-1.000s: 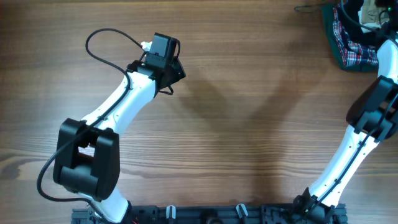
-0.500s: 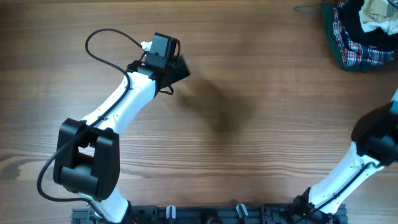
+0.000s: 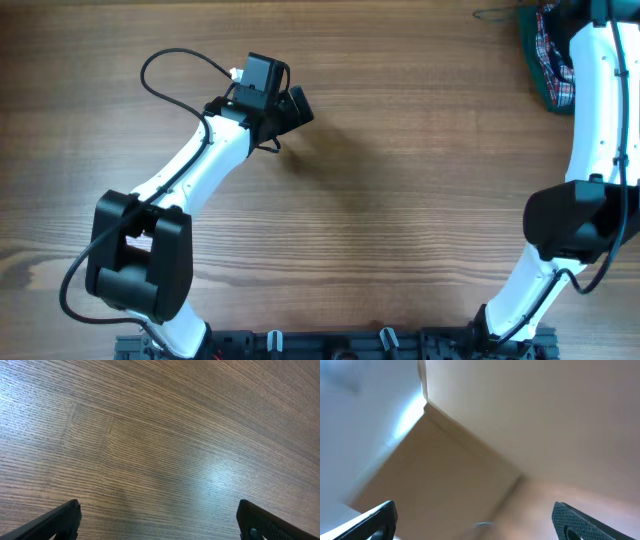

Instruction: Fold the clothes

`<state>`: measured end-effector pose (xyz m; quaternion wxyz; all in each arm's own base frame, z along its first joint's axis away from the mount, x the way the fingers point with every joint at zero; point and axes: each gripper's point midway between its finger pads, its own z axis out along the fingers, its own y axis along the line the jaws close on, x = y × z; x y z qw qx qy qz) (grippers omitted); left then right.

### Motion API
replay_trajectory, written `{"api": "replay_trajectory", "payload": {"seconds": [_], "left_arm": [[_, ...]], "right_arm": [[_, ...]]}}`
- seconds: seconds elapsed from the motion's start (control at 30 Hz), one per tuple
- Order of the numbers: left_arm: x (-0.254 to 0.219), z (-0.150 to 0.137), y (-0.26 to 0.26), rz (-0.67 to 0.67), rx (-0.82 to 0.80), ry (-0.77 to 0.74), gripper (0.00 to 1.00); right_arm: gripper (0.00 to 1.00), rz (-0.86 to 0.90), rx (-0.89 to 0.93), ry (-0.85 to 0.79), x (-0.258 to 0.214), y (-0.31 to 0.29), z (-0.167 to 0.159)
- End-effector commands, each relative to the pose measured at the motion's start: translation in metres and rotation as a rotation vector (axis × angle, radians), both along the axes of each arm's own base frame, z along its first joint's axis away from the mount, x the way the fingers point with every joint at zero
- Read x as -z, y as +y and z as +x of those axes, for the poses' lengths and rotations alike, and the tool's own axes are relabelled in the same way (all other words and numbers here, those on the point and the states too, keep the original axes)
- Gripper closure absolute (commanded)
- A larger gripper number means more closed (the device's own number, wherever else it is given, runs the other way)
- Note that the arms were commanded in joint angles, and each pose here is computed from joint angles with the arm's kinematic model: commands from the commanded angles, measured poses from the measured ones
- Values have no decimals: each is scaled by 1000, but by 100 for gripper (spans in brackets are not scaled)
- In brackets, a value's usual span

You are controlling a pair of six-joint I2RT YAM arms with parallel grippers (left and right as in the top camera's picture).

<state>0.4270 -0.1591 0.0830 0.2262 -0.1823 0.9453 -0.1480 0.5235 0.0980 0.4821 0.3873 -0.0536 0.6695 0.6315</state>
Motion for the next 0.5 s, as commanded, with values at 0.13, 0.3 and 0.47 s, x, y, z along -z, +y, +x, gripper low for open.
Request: {"api": "replay_trajectory", "payload": {"seconds": [0.13, 0.3, 0.47], "left_arm": [[-9, 2, -4, -14, 8, -19, 0], [-9, 2, -4, -14, 8, -19, 0], [-9, 2, -4, -14, 8, -19, 0]], "right_arm": [[0, 414, -69, 914, 16, 1, 2], [0, 425, -73, 1070, 28, 20, -8], [0, 460, 292, 1370, 60, 33, -50]]}}
